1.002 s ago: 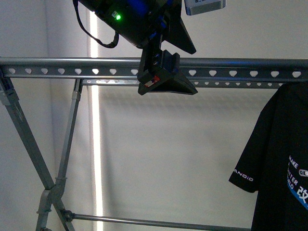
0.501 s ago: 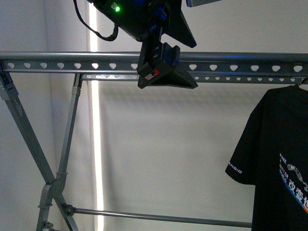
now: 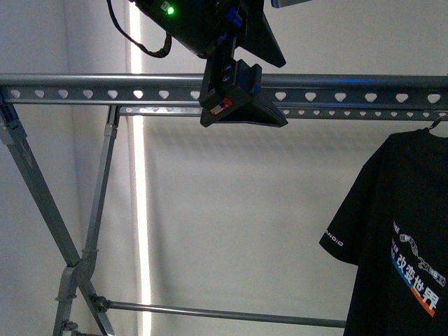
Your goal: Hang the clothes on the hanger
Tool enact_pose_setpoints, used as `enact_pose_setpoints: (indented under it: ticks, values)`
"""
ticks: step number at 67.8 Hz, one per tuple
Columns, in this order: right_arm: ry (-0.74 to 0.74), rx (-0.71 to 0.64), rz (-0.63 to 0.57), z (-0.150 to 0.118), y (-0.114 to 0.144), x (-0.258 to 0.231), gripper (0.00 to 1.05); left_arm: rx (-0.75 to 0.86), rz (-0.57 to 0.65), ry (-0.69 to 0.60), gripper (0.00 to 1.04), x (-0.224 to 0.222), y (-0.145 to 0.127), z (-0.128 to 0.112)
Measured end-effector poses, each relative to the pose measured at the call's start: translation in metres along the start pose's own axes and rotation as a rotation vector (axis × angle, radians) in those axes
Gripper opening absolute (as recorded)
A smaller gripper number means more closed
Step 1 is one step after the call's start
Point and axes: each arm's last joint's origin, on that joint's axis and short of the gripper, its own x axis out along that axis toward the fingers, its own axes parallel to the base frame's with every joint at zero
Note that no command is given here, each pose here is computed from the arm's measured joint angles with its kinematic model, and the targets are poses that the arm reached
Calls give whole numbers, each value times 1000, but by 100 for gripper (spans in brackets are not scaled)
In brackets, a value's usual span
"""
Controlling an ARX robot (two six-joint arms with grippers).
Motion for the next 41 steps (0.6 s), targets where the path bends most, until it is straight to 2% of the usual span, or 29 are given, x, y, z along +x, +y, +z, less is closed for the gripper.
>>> enact_pose_setpoints:
  ticks: [24,35,41]
  values:
    - [19,1,-37,2,-1,19,7,1,0,0,98,0,0,0]
    - [-48,4,-11,7,0,19,33,0,1,-1,98,0,0,0]
    - [-96,8,-14,4,-2,14,51,1,1,-1,98,0,0,0]
